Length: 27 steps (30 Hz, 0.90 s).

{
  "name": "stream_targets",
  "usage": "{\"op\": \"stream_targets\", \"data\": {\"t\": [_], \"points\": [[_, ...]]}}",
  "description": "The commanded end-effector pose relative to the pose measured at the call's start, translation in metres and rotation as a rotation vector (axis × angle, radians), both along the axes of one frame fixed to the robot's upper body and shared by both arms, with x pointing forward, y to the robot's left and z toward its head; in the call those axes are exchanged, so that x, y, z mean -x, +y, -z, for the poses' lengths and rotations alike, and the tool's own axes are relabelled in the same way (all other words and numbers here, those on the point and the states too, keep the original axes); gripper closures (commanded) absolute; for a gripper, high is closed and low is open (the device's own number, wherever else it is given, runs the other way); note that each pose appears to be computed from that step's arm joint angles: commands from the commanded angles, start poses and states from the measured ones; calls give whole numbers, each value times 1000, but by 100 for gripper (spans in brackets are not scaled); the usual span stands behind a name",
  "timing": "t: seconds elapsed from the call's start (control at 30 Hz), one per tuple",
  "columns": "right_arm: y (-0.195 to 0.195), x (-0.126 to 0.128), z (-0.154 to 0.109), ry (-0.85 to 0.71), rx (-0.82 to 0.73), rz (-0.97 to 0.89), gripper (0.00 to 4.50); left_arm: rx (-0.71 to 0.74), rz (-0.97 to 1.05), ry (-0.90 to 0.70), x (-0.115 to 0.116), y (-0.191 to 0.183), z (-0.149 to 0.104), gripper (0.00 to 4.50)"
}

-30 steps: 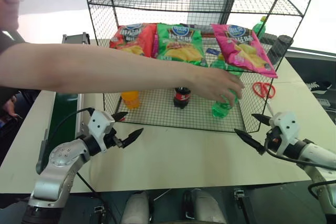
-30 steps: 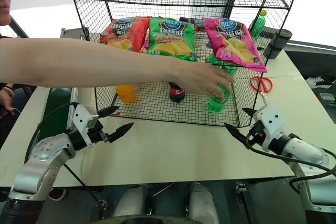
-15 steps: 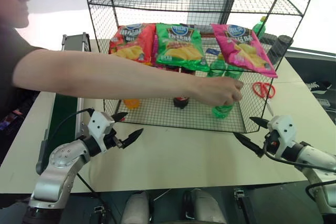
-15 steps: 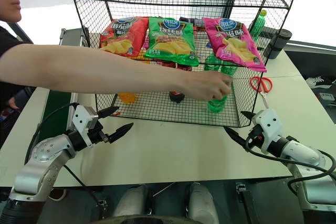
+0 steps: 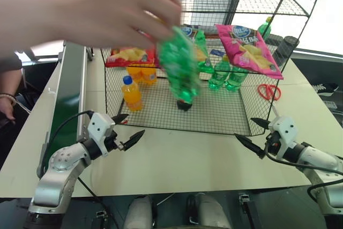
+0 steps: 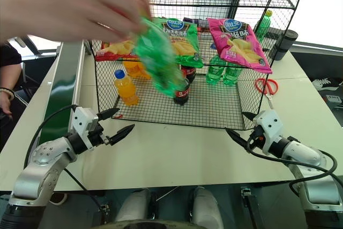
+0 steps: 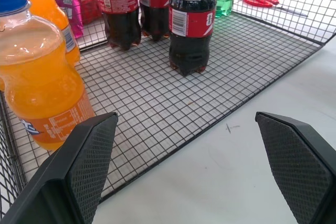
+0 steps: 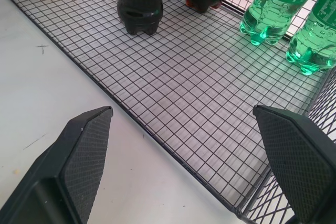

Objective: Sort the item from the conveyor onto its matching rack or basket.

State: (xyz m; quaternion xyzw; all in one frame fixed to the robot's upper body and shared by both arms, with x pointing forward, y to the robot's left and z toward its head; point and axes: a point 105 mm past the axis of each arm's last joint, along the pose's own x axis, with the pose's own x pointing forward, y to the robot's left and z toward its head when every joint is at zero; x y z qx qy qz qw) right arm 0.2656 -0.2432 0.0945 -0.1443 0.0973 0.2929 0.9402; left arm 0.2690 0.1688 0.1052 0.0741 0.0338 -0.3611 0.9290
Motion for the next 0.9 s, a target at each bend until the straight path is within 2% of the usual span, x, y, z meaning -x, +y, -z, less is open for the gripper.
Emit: {"op": "stream_targets", "data": {"t": [0.03,0.3,0.43,0.7,0.9], "points": [[8,0,-10,-40,-3,-20,5,9,4,-52,2,0,-13,0],[18,-3,-13,-40,-21,-38,5,24,-16,-55,6,2,-14,0],[26,-6,-13,-40,-33,-57,5,107,-95,-79,8,12,-26,0],[46,-23,-13,-67,-51,-89,5,216,-310,-95,22,42,-32,0],[65,-42,-17,-99,-85,-120,5,277,-653,-170,33,101,-35,0]]}}
